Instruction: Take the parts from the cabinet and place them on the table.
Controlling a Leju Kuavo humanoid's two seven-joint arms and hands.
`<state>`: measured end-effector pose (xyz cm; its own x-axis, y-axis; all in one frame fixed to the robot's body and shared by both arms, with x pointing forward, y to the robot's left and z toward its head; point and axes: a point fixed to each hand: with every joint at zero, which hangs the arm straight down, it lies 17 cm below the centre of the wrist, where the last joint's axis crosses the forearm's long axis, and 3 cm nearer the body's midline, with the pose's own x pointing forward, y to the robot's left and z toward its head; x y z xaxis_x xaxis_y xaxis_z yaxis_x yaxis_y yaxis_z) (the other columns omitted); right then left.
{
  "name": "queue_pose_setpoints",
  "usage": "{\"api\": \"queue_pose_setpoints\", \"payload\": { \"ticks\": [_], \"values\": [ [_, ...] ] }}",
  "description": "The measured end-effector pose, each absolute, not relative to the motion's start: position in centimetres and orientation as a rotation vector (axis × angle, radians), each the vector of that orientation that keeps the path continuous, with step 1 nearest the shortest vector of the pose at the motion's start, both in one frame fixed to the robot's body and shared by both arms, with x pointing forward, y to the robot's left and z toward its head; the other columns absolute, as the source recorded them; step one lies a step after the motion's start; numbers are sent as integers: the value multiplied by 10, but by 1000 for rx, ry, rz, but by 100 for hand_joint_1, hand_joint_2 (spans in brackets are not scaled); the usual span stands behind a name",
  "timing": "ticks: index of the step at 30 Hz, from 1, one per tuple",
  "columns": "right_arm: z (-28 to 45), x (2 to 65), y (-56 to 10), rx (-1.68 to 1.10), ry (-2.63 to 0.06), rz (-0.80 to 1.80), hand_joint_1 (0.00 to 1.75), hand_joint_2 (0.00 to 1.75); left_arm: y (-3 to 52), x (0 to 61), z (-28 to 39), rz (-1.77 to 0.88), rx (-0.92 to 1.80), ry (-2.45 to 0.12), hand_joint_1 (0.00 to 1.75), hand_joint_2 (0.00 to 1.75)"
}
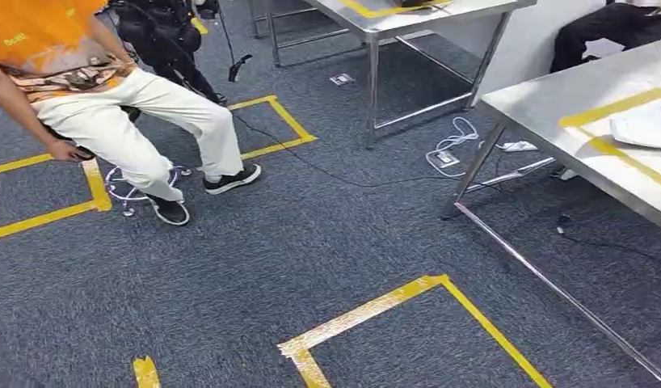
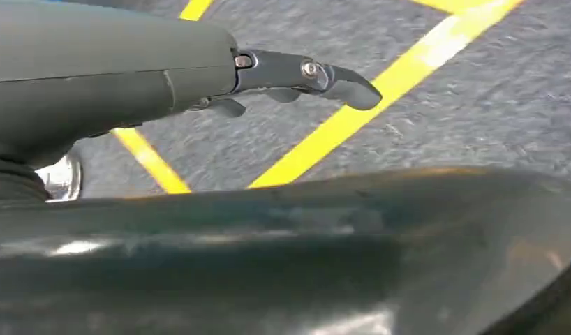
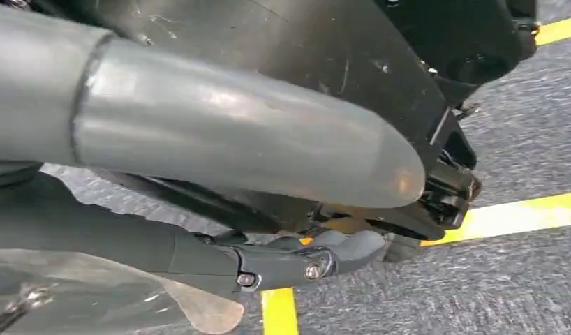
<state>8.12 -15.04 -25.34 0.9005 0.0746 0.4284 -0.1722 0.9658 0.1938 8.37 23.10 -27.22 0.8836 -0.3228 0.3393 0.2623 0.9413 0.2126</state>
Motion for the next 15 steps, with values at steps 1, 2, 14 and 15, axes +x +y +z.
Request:
{"api": "queue_pose_setpoints", "payload": {
  "ticks": [1, 2, 14, 15],
  "values": [
    [-254, 80, -150, 231, -428, 137, 0, 0, 231, 86, -272, -305, 164, -385, 0, 0],
    [-254, 77, -150, 231, -421, 150, 0, 0, 230, 90, -271, -304, 163, -393, 0, 0],
    [-257, 67, -148, 230, -397, 213, 0, 0, 230, 91, -270, -299, 161, -405, 0, 0],
    [-257, 67, -148, 230, -397, 213, 0, 0, 229, 91, -270, -299, 160, -405, 0, 0]
  ]
}}
